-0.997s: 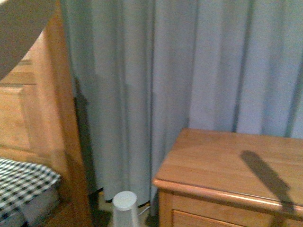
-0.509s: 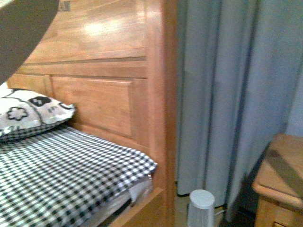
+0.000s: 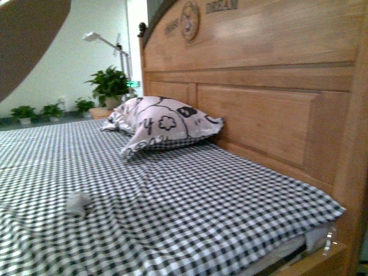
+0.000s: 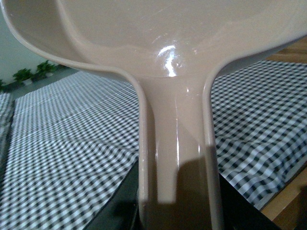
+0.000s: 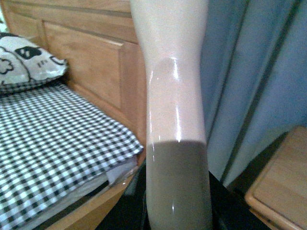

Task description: Clean up trash

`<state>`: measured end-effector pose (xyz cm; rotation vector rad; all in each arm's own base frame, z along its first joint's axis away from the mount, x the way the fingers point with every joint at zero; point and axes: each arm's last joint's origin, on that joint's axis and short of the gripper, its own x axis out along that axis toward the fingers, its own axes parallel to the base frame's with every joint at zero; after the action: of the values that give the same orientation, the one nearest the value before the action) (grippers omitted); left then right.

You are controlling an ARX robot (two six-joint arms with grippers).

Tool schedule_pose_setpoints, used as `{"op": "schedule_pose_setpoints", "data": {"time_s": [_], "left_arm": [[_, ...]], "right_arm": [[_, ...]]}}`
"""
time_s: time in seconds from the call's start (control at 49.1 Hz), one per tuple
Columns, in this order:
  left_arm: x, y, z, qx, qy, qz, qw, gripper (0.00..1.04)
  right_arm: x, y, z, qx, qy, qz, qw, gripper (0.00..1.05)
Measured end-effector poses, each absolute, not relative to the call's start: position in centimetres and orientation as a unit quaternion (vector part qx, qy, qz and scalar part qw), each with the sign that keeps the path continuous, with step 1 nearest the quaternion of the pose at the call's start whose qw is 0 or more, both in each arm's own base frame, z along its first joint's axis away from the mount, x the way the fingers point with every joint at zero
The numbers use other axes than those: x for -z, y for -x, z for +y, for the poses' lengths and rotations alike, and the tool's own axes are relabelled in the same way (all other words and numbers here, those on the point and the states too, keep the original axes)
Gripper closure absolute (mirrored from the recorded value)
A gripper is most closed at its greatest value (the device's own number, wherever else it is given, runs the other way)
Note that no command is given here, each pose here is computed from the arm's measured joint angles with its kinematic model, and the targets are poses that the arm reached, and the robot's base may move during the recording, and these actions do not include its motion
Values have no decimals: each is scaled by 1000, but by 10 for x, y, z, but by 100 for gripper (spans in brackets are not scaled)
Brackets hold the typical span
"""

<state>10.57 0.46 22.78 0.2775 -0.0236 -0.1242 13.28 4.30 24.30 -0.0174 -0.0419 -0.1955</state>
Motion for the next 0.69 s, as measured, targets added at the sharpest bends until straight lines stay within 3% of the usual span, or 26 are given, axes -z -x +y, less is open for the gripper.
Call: {"op": "schedule_pose_setpoints", "data": {"time_s": [0.305,0.448,0.692], "left_arm": [[-228,-106,5,59,-136,-11,989,80],[-231,-119,20,-9,-40,118,992,80],[-247,-166,64,7,-87,99,991,80]], "right_arm": [[-242,-133,44,96,10,-18,995,86],[-243,-132,43,99,8,-22,995,86],[-243,-132,43,98,8,-22,995,86]]}}
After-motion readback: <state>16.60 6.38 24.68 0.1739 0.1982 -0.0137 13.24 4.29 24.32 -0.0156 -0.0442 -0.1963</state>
